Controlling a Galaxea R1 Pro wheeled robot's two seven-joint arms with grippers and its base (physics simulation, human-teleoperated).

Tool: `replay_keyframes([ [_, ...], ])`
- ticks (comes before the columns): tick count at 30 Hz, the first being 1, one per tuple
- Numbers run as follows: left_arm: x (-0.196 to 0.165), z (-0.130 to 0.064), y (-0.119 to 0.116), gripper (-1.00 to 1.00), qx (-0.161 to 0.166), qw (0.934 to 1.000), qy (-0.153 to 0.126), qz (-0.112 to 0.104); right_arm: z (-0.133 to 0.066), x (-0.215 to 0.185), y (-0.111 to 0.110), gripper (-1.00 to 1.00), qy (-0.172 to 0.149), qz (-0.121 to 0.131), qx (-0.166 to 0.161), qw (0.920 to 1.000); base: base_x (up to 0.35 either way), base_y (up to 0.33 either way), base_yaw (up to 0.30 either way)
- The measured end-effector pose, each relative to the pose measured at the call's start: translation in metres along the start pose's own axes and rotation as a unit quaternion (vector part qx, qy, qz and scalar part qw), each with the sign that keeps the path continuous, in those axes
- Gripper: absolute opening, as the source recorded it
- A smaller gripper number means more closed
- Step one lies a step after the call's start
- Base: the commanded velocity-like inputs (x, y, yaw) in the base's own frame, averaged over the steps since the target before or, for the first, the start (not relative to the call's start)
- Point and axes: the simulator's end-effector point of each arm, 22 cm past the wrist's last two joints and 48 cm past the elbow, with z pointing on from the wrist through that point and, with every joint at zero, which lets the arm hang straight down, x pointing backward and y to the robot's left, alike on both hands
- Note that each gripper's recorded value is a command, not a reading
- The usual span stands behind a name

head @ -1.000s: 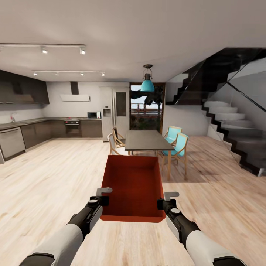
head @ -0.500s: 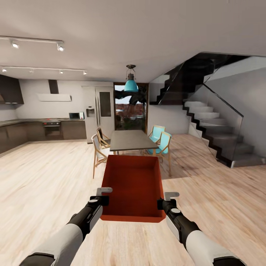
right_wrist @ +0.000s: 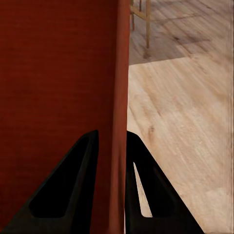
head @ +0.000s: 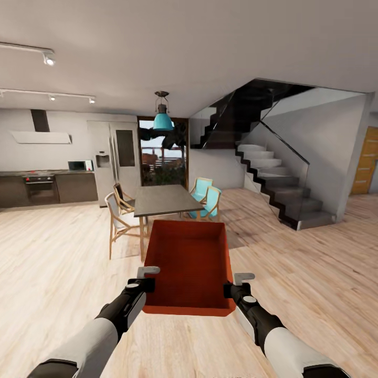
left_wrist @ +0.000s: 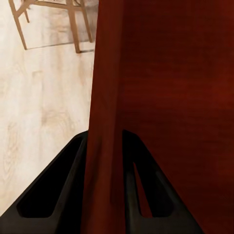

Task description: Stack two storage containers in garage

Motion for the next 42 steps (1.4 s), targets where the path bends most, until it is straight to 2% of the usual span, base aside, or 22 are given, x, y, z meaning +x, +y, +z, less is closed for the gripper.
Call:
replay_keyframes([
  [13, 0.0002, -0.0001, -0.0005, -1.00, 0.000, 1.0000, 0.000, -0.001, 0.0000, -0.0002, -0.0005, -1.00, 0.000, -0.001, 0.000, 1.0000, 0.006, 0.000, -0.283],
  [18, 0.0003, -0.0005, -0.0010, -1.00, 0.000, 1.0000, -0.001, -0.001, -0.0003, -0.0004, -0.0010, -1.00, -0.001, -0.001, 0.000, 1.0000, 0.167, 0.000, -0.269],
  [42, -0.0004, -0.0006, -0.0008, -1.00, 0.001, 1.0000, -0.003, -0.001, -0.0004, -0.0014, -0.0008, -1.00, -0.003, -0.001, 0.000, 1.0000, 0.318, 0.000, -0.012],
])
